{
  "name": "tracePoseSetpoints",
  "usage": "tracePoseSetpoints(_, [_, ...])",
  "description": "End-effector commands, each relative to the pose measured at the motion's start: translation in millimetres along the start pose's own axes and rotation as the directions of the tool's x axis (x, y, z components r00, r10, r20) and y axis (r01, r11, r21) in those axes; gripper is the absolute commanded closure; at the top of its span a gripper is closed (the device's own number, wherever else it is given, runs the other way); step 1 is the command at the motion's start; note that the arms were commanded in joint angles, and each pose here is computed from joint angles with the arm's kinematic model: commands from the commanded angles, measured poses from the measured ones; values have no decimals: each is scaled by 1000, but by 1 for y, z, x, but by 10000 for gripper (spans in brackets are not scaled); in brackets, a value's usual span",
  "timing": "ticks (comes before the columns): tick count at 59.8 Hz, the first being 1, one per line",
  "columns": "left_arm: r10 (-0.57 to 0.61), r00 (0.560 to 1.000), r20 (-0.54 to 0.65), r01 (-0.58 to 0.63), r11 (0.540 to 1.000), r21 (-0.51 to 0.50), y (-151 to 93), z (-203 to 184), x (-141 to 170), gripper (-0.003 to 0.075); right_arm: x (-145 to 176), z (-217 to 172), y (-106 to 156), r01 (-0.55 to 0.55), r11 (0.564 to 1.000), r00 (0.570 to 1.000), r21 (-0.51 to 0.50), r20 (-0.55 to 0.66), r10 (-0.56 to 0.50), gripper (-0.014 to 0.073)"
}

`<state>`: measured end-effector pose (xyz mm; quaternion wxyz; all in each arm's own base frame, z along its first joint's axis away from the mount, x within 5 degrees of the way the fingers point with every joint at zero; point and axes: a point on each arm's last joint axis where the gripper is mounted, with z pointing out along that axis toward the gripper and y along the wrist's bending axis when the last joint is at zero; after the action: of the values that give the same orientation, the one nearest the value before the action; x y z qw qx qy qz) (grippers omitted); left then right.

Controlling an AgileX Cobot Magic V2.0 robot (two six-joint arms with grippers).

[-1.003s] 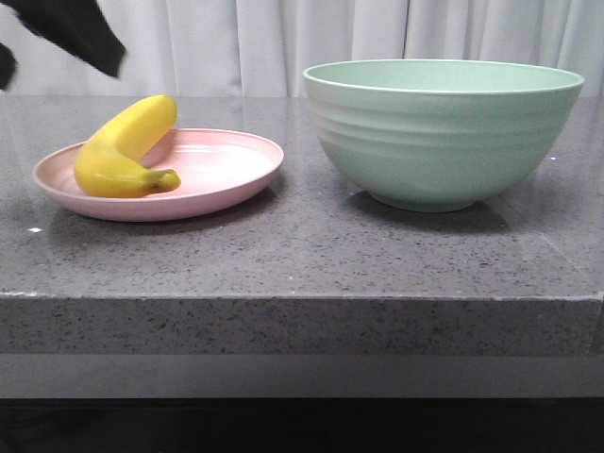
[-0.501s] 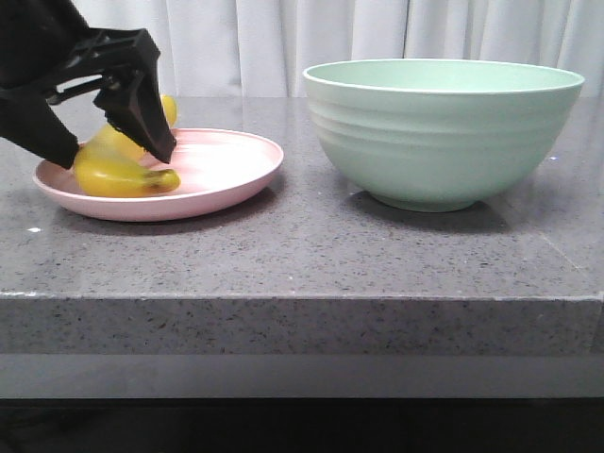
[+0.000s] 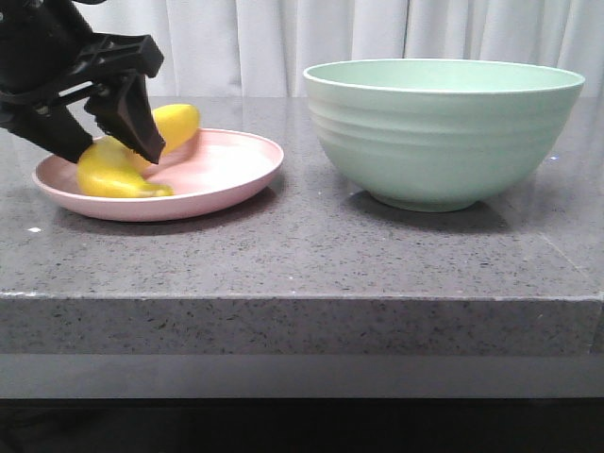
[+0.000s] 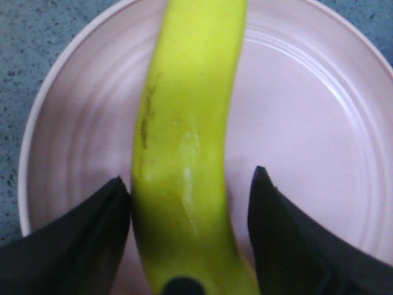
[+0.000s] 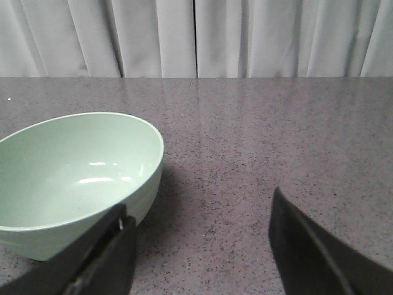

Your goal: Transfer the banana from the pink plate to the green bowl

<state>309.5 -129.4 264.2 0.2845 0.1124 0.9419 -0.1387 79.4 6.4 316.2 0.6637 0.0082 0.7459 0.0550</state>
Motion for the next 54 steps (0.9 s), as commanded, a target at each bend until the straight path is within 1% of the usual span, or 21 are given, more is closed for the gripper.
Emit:
tracePoseSetpoints(1, [-12,991,131,9,1000,26,-7,-19,-17,402,-18,-1,0,14,1000,995,14,101,-16,114])
tracePoseSetpoints(21, [-22,971,240,16,1000,25,-7,-21,-28,503,-18,-1,0,14,1000,995,14,100,-16,114])
tracePoseSetpoints(30, [-20,959,284,12,999,30,-8,-30,-34,562,-18,-1,0,14,1000,995,14,100,-16,114])
tracePoseSetpoints(37, [-17,945,326,5,999,38,-11,-46,-38,603,-18,-1,0,14,1000,995,14,100,-16,114])
tracePoseSetpoints(42, [-11,934,356,-7,999,49,-15,-62,-37,617,-18,-1,0,14,1000,995,14,100,-16,114])
tracePoseSetpoints(46, [6,925,381,-32,997,64,-23,-79,-35,618,-18,-1,0,14,1000,995,14,100,-16,114])
tracePoseSetpoints(49, [39,918,394,-71,995,68,-29,-90,-33,618,-18,-1,0,14,1000,995,14,100,-16,114])
tracePoseSetpoints(54, [65,906,418,-118,988,101,-44,-110,-27,618,-18,-1,0,14,1000,995,14,101,-16,114])
